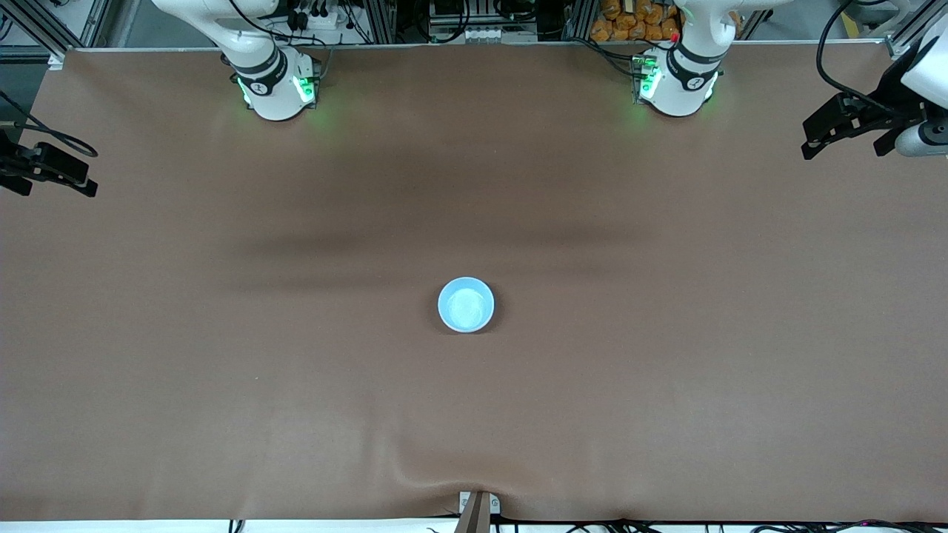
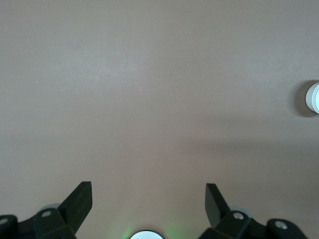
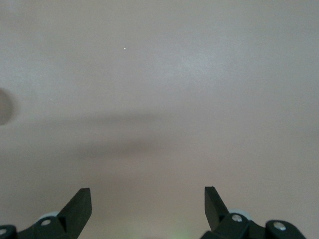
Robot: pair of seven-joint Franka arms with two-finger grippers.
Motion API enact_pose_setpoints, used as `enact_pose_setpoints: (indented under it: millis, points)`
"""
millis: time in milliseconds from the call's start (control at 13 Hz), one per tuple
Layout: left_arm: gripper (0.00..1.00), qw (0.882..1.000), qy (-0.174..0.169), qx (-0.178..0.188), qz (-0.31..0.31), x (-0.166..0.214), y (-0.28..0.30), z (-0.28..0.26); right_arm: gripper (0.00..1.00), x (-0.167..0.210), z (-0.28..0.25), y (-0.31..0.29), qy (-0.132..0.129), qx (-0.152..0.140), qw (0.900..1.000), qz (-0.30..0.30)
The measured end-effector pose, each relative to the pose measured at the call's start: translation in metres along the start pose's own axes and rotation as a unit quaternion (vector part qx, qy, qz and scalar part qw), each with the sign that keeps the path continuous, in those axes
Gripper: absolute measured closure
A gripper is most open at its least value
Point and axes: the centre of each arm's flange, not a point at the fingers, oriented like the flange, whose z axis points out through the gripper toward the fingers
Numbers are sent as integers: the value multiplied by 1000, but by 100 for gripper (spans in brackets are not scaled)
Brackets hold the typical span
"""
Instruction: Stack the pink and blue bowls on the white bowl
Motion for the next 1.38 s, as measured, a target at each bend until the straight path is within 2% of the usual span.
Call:
enact_pose_setpoints:
  millis: [1385]
  points:
    - [0, 1000, -1, -4, -4, 0, -3, 0, 0, 0, -1, 0, 0, 0, 1000, 0]
